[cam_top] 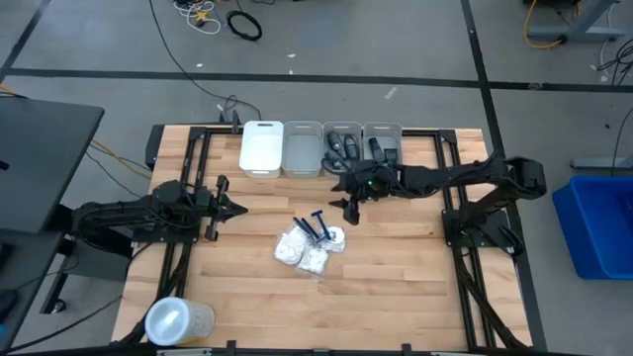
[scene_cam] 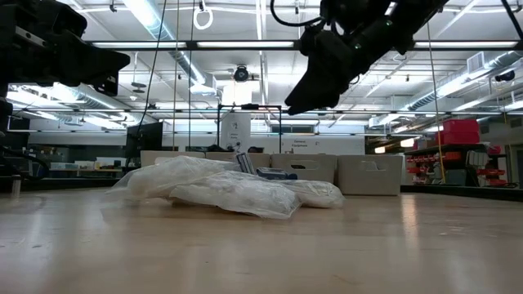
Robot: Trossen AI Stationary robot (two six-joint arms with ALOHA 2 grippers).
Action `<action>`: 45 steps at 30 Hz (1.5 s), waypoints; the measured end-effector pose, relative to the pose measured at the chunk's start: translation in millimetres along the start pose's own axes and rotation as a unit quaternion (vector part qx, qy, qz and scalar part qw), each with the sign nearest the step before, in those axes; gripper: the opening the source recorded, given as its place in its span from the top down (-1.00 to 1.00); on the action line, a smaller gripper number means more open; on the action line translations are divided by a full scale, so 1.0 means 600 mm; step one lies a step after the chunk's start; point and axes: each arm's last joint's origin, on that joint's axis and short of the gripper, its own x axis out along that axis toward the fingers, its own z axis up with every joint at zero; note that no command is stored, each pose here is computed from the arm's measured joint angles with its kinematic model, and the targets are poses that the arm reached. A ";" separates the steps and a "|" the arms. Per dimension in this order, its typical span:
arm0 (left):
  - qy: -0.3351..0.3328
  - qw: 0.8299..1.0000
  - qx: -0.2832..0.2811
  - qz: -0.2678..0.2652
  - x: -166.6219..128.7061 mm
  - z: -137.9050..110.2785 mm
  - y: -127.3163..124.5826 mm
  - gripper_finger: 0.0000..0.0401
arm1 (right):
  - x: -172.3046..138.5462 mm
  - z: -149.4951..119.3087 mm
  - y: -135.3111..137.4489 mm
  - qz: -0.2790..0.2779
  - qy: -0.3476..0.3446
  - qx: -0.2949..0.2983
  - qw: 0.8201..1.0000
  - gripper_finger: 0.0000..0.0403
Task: Pick & Place Travel size toiletries
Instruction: Put the white cotton pack into the left gray bin
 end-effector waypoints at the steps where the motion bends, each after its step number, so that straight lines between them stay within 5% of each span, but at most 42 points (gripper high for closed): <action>1: 0.000 1.000 0.000 0.000 0.000 0.000 0.000 0.92 | 0.001 -0.004 0.002 0.002 0.004 -0.002 1.000 -0.08; 21: 0.000 1.000 0.000 0.000 0.000 0.000 0.000 0.92 | 0.017 -0.127 0.023 0.042 0.104 -0.018 0.993 0.14; 29: 0.000 1.000 0.000 0.000 0.000 0.000 0.000 0.92 | 0.020 -0.170 0.039 0.073 0.092 -0.037 0.992 0.21; 45: 0.000 1.000 0.000 0.000 0.000 0.000 0.000 0.92 | 0.026 -0.181 0.020 0.136 0.030 -0.224 0.965 0.13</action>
